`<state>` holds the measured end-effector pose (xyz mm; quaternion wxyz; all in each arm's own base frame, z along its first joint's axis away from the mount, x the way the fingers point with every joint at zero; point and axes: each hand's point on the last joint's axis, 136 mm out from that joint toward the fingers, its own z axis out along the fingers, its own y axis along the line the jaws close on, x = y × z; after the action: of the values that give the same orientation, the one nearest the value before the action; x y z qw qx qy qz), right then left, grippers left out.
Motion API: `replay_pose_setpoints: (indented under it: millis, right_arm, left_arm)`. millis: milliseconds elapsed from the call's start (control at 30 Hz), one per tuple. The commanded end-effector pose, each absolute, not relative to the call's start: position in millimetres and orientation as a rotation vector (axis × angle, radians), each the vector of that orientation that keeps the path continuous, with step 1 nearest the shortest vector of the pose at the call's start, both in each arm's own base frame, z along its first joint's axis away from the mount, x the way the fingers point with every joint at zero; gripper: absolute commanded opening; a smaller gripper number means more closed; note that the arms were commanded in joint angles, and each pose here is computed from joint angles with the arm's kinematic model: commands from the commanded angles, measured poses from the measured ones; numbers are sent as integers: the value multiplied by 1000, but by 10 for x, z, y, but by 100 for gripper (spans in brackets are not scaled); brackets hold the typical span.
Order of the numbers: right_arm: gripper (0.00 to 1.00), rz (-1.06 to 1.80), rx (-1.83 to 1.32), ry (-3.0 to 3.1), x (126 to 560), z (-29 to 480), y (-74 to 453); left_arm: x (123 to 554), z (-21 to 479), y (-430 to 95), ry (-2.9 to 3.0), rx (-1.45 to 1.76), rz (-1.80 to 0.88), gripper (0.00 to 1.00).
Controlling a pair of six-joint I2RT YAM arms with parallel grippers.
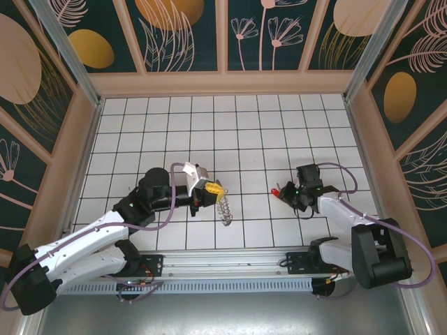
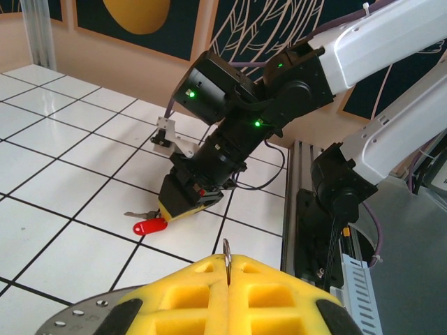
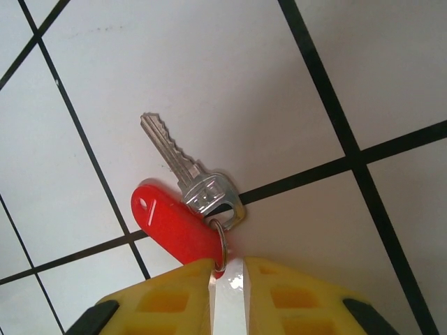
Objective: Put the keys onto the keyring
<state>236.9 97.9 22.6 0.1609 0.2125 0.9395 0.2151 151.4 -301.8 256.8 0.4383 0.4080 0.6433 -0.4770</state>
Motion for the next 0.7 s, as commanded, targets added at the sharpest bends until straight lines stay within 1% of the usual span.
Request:
replay_pose_setpoints:
  millis: [0, 667]
  right_arm:
    - [17, 643, 625, 2661, 2407, 228, 983]
    - [15, 680, 627, 2633, 2435, 214, 969]
  left_arm:
    - [1462, 2724, -3036, 1531, 1017, -1224, 0]
    - [1425, 2771, -3029, 1511, 1025, -1241, 0]
